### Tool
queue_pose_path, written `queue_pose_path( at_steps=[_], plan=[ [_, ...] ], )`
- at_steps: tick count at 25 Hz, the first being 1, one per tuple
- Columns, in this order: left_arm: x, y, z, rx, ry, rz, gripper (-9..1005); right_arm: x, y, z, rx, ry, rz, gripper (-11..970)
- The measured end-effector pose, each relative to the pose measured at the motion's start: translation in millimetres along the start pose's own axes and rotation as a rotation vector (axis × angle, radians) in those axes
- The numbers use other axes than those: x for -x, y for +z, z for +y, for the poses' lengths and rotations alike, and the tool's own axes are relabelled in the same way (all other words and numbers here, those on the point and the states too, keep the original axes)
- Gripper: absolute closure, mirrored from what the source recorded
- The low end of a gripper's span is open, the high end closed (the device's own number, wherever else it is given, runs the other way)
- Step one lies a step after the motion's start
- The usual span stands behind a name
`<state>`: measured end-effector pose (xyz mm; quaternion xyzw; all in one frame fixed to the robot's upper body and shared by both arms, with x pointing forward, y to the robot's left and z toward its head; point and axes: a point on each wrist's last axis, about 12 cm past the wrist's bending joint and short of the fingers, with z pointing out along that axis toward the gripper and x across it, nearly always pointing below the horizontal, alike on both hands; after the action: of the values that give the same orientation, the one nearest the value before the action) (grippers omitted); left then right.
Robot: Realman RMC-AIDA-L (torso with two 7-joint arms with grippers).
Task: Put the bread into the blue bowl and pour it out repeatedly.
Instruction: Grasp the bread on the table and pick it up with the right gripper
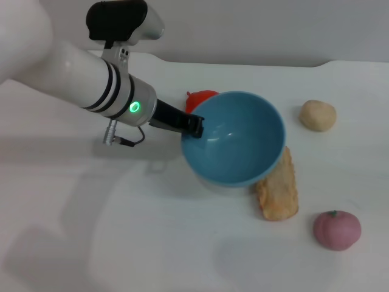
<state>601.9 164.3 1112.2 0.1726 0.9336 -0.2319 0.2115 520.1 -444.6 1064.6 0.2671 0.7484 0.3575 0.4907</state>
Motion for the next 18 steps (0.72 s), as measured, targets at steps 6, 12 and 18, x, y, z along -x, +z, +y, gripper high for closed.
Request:
queue_pose_path(
  at_steps=[6,12,18],
  plan=[
    [-6,0,8.7,0.037,0.008,0.011,993,0,13,25.4,-0.119,-0.166,0.510,609],
    [-5,-1,8.6,0.042,0.024,0.007,993,-9,57,83.4,-0.098,-0.450,0.811,606],
    [-5,0,7.7,0.039,0.025,0.003,993,-42,112,127.6,-0.049,-0.588,0.913,597]
  ],
)
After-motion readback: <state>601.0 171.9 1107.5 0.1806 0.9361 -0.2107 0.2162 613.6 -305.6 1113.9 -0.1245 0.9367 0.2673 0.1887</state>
